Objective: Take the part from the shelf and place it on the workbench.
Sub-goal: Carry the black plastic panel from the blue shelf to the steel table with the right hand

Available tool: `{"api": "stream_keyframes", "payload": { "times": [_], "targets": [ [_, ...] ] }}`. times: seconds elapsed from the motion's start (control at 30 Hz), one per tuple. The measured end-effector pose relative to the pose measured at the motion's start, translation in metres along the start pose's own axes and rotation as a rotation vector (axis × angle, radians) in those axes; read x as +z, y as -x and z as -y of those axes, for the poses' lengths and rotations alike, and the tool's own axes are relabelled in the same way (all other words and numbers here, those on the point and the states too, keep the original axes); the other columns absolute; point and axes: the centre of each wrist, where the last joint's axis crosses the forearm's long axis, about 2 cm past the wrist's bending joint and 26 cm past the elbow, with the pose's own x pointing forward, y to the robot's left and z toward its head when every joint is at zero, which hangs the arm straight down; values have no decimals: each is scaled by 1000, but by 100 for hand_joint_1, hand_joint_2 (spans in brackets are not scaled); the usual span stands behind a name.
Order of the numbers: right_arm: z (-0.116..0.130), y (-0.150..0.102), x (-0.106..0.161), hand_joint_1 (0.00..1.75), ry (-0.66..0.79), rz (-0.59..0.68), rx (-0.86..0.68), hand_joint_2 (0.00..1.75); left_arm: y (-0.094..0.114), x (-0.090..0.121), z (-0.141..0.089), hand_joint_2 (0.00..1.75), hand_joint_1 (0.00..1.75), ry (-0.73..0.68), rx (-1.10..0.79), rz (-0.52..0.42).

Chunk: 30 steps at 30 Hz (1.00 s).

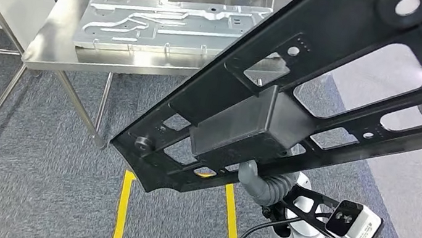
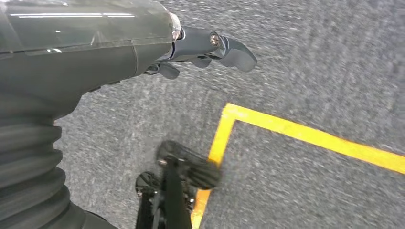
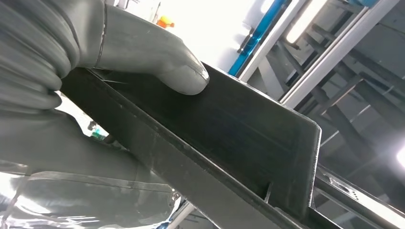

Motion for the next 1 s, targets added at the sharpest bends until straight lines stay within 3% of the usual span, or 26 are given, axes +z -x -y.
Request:
{"api": "stream_keyframes", "payload": {
  "times": [0.57,1.0],
  "targets": [
    [5,-2,11,175,13,-37,31,175,3,1,0,175,0,7,-15,0],
    [7,-2,1,175,8,-48,58,175,4,2,3,175,0,15,-7,3]
  ]
}}
